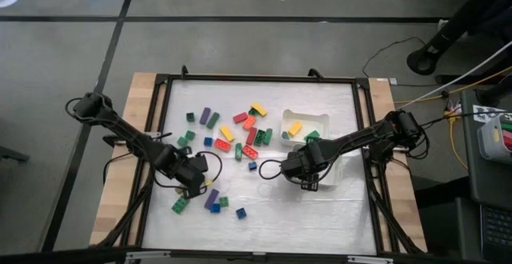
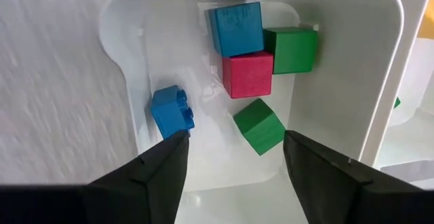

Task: Sort blocks by size
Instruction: Put the blue cube game piece into the bottom white bin

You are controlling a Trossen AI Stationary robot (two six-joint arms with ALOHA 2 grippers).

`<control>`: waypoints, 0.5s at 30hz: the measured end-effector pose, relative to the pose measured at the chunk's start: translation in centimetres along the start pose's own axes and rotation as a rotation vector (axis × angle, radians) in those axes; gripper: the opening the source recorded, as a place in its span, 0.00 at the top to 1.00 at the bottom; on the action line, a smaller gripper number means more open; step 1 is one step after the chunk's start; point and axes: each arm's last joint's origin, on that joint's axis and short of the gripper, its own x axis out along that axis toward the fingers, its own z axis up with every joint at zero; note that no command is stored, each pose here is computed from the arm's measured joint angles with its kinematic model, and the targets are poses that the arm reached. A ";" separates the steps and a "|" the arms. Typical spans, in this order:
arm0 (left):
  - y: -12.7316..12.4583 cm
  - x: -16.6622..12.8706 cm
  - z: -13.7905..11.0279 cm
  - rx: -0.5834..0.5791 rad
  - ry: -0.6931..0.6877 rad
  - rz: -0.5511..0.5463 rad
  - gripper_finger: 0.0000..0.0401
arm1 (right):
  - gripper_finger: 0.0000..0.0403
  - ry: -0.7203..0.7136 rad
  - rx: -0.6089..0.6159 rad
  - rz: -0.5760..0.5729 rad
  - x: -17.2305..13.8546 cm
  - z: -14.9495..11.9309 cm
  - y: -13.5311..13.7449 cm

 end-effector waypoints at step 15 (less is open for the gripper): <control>0.8 1.8 -1.0 0.027 -0.032 0.057 0.55 | 0.40 0.000 0.000 0.001 0.0 0.0 0.0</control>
